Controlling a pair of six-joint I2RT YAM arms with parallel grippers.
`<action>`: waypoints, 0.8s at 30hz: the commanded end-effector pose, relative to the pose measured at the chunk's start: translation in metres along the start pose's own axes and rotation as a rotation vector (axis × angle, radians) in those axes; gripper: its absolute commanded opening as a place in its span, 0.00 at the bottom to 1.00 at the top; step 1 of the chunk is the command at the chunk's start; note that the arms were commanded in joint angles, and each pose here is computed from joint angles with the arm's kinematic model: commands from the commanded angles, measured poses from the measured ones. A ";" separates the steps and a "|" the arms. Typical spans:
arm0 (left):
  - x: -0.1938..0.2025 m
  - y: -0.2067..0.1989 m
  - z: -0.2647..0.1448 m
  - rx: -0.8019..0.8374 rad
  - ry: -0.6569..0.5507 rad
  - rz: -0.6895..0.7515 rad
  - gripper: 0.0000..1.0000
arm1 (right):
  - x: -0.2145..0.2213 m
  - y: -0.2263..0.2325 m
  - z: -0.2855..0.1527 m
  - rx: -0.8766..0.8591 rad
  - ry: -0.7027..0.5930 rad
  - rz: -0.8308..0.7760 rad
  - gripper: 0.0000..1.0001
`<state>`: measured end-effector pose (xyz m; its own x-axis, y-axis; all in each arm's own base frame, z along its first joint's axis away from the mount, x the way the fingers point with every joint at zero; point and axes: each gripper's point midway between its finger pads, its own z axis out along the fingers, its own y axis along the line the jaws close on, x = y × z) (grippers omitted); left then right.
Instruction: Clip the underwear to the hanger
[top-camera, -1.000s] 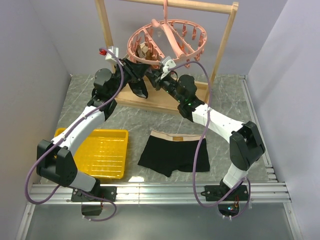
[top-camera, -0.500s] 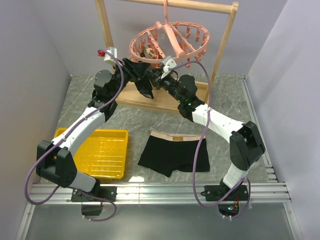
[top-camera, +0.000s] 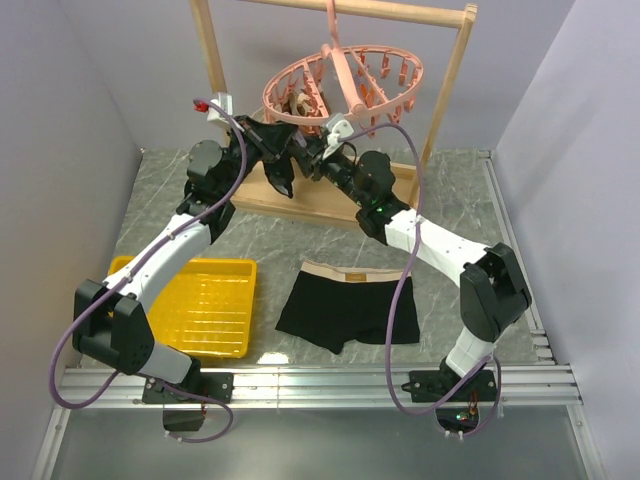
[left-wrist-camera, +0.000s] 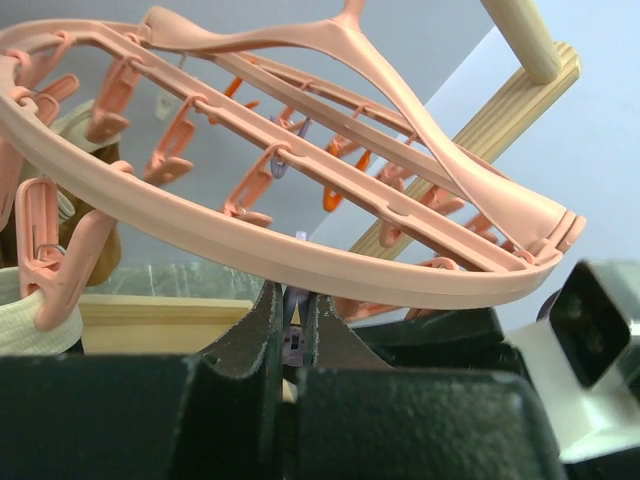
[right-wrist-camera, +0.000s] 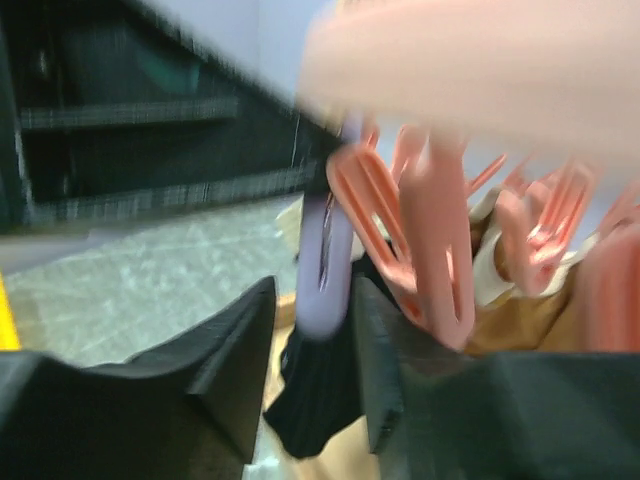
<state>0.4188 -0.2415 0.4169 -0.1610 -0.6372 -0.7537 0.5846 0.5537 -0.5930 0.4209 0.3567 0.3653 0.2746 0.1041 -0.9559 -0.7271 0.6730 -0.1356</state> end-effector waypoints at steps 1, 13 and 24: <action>-0.026 -0.016 0.002 0.056 -0.084 0.005 0.00 | -0.016 0.002 -0.011 -0.009 -0.017 -0.004 0.46; -0.019 -0.011 -0.003 0.049 -0.065 0.039 0.00 | 0.071 0.045 -0.084 -0.231 0.340 0.128 0.59; -0.016 -0.011 -0.001 0.049 -0.050 0.032 0.00 | 0.180 0.088 -0.148 -0.322 0.759 0.370 0.48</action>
<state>0.4212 -0.2382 0.4138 -0.1478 -0.6322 -0.7606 0.5841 0.5649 -0.5829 0.3272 0.3253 0.1685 -0.3023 -0.2554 -0.9184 -0.8734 0.4601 0.1595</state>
